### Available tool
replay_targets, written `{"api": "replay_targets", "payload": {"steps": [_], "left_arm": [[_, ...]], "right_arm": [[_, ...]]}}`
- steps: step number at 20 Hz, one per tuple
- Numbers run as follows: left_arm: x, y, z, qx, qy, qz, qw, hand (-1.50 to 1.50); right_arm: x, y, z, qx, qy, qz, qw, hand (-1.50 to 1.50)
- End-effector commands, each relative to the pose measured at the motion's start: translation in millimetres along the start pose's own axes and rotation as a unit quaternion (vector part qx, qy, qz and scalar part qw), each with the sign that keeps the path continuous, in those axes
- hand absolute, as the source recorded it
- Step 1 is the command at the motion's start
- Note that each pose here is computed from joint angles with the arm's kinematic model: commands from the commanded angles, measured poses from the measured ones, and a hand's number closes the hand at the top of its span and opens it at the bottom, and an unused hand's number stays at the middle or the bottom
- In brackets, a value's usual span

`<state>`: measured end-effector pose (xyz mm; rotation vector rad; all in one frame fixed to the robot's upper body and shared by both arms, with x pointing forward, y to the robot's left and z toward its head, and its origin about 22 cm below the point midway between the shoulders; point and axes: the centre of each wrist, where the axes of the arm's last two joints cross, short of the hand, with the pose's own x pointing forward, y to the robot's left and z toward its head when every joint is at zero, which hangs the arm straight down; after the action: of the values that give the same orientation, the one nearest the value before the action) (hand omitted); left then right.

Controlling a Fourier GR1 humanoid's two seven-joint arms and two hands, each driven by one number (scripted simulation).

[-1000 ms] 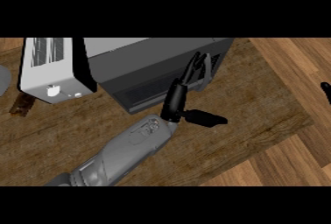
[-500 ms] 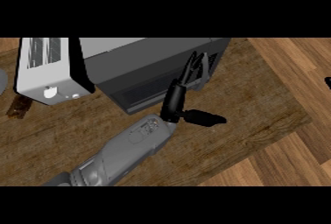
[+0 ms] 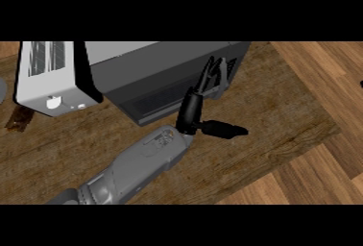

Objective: Pick up the milk, place it into the microwave and close the microwave

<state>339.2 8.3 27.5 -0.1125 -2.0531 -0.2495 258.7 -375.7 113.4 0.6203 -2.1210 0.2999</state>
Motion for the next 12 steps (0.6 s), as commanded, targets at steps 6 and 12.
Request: {"api": "replay_targets", "payload": {"steps": [6,12], "left_arm": [[3.1,2.3,-17.5,0.019,0.011,0.001,0.9997,-1.5],[1.4,2.4,-16.7,0.021,0.007,0.002,0.9998,-1.5]], "right_arm": [[5.6,-3.6,-5.5,0.016,0.003,-0.009,1.0,-1.5],[5.2,-3.7,-4.9,0.019,0.004,-0.018,1.0,-1.5]]}}
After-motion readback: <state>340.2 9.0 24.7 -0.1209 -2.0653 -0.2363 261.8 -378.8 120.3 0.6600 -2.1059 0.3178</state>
